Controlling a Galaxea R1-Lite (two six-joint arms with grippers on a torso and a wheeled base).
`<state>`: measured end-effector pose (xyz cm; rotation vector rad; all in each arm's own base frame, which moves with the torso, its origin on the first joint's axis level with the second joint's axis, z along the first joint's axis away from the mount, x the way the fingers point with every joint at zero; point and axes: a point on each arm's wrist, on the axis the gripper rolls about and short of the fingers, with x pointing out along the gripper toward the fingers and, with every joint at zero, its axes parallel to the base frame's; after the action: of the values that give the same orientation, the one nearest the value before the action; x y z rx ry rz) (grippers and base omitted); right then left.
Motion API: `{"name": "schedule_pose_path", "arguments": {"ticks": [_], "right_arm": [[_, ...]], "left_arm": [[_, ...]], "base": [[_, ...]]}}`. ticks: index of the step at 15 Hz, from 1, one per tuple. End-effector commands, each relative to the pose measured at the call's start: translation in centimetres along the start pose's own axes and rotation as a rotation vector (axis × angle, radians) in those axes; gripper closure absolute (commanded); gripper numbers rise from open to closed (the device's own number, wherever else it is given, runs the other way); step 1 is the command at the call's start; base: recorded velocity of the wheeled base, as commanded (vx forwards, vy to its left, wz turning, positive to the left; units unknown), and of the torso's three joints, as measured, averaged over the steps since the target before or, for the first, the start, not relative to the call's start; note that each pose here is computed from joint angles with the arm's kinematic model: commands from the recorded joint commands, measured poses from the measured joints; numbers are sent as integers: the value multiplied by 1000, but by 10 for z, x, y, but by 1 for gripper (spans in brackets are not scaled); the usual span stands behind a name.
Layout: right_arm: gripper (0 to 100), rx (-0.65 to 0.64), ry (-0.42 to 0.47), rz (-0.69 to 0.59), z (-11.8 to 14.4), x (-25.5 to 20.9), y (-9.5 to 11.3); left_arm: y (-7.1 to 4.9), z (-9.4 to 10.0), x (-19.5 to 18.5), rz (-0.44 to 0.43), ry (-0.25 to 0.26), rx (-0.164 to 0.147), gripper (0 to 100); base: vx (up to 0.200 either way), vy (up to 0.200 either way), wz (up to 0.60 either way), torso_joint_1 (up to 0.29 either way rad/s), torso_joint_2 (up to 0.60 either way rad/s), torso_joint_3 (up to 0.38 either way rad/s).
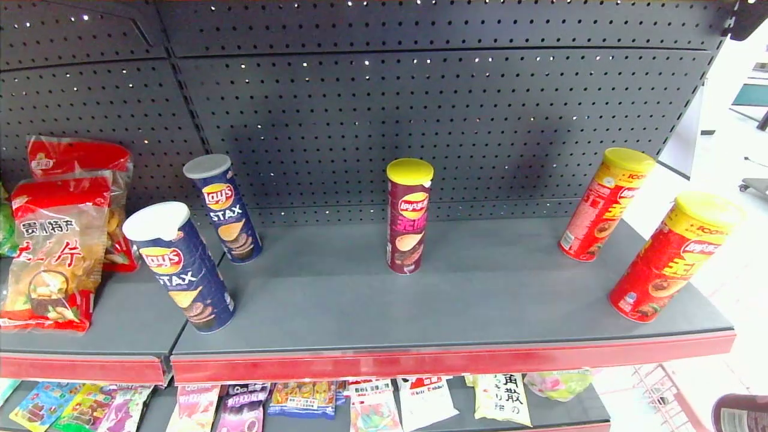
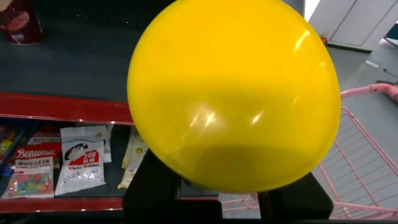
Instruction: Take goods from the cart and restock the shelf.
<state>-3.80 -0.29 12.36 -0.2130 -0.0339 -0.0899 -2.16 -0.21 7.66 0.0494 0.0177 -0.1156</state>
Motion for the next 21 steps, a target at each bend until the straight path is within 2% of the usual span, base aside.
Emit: {"name": "schedule_pose_path", "arguments": {"ticks": [1,4,7,9,10,11,12,13,14,15,16,17,18,20,21], "right_arm": [[100,3,-9,2,-2,-1,0],[100,62,18,109,-13,3,6],[100,60,52,106,-30,5,10],[100,60,65,107,-34,6,11],[100,61,63,106,-34,6,11],[100,61,62,106,-35,6,11],[100,61,63,106,-34,6,11],[100,61,66,109,-34,6,11],[100,61,68,109,-35,6,11],[100,63,69,109,-34,6,11],[100,63,70,111,-34,7,11],[100,62,75,112,-34,7,11],[100,62,78,112,-34,7,11],[100,65,77,109,-34,7,11],[100,65,76,109,-34,7,11]], "left_arm": [[0,0,1,-2,10,-1,0],[0,0,1,-3,8,-2,0],[0,0,1,-10,10,-8,0],[0,0,1,-22,17,-3,0],[0,0,1,-19,15,-11,0],[1,11,0,-14,-9,-49,0],[5,65,13,24,31,-146,0],[7,81,21,31,50,-179,0],[10,138,40,-43,10,-188,0],[9,143,50,-139,39,-114,0],[5,141,61,-278,83,-29,0],[-1,141,65,-458,100,-23,0],[-4,142,70,-560,111,-20,0],[-14,151,91,-681,157,-2,0],[-18,151,98,-706,168,0,0]], "base": [[0,0,0,0,0,0],[0,0,0,0,0,0],[0,0,0,0,0,0],[0,0,0,0,0,0],[0,0,0,0,0,0],[0,0,0,0,0,0],[0,0,0,0,0,0],[0,0,0,0,0,0],[0,0,0,0,0,0],[0,0,0,0,0,0],[0,0,0,0,0,0],[0,0,0,0,0,0],[0,0,0,0,0,0],[0,0,0,0,0,0],[0,0,0,0,0,0]]}}
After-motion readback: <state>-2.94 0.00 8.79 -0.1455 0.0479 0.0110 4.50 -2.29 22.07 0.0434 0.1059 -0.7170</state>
